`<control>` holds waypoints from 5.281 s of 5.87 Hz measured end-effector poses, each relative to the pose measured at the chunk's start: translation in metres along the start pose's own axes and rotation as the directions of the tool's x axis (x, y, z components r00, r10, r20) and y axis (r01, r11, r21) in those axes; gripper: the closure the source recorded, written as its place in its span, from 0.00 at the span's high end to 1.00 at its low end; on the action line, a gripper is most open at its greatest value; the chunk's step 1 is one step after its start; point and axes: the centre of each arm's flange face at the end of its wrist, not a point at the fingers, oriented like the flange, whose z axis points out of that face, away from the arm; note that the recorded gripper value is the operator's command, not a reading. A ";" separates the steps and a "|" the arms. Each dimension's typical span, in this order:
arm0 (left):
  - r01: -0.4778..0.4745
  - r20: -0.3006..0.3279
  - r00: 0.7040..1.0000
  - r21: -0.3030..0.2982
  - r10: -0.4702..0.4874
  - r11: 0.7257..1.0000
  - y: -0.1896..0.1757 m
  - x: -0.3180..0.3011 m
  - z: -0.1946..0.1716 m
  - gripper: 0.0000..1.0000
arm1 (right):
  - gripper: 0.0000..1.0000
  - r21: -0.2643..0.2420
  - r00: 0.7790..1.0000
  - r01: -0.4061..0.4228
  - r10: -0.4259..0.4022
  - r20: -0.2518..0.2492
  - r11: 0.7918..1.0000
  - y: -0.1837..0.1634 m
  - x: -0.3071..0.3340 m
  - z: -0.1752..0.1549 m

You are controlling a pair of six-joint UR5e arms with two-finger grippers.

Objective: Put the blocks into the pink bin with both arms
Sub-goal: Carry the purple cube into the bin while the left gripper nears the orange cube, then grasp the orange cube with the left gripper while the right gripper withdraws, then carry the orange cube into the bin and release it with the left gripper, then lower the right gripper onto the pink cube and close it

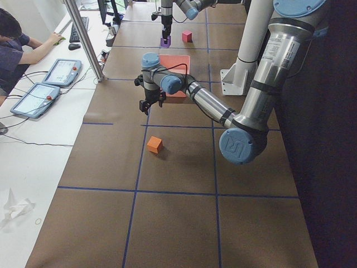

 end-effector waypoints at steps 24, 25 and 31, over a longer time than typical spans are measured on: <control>0.645 -0.247 0.749 0.057 -0.615 0.762 -0.173 0.193 -0.022 0.28 | 1.00 -0.026 0.838 0.526 -0.524 -0.150 0.850 -0.026 0.192 -0.052; 0.659 -0.220 0.741 0.051 -0.635 0.751 -0.206 0.244 -0.025 0.99 | 1.00 -0.046 0.807 0.569 -0.569 -0.158 0.821 -0.032 0.225 -0.059; 0.669 -0.145 0.743 0.138 -0.653 0.730 -0.248 0.312 -0.017 1.00 | 1.00 -0.055 0.593 0.800 -0.801 -0.083 0.598 0.010 0.377 0.000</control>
